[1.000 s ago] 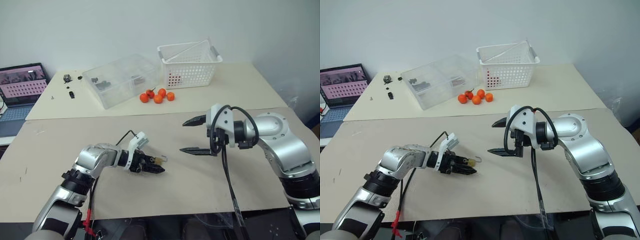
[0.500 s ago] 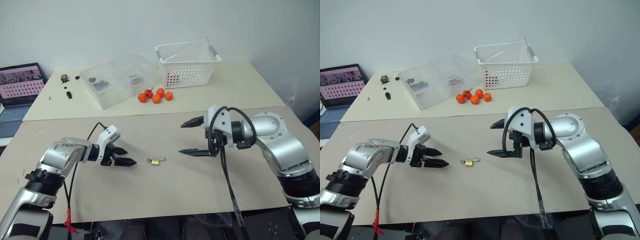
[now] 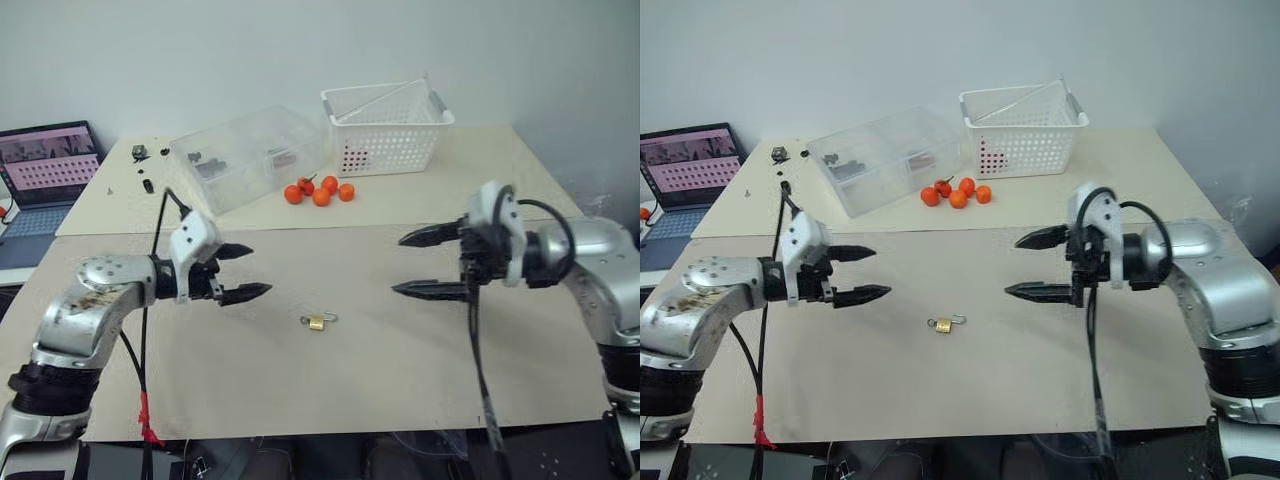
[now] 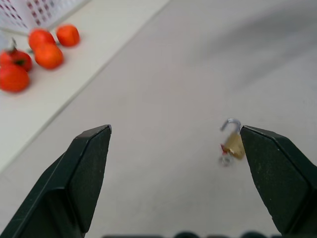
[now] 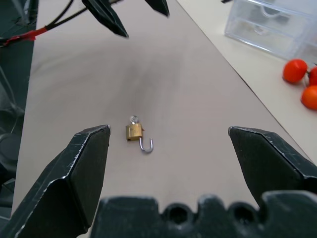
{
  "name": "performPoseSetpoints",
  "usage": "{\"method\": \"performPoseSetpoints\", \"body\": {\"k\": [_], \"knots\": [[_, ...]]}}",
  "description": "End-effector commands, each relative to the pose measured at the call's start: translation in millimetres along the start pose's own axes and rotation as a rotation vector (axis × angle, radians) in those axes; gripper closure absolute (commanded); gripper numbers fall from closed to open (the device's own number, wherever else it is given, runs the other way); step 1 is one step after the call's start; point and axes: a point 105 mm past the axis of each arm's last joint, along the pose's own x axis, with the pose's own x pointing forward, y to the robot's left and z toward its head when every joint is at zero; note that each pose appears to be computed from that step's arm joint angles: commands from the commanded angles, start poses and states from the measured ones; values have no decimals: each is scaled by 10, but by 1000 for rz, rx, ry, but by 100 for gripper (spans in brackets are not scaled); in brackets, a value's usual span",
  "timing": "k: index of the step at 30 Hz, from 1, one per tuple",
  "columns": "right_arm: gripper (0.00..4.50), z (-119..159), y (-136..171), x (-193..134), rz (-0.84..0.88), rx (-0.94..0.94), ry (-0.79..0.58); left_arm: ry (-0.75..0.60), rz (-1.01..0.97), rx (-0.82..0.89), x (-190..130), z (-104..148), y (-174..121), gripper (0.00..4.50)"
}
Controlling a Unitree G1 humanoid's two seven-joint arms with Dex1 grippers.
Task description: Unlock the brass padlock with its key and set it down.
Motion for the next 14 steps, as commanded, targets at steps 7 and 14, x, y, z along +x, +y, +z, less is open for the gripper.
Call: {"method": "performPoseSetpoints", "body": {"k": [7,14], "knots": [[0,27,-80,-102,-91,0,-18,-28,57,50,32,96,-9,9],[0,-22,-52,-58,-80,12,6,6,14,69,103,1,-55,9]]}}
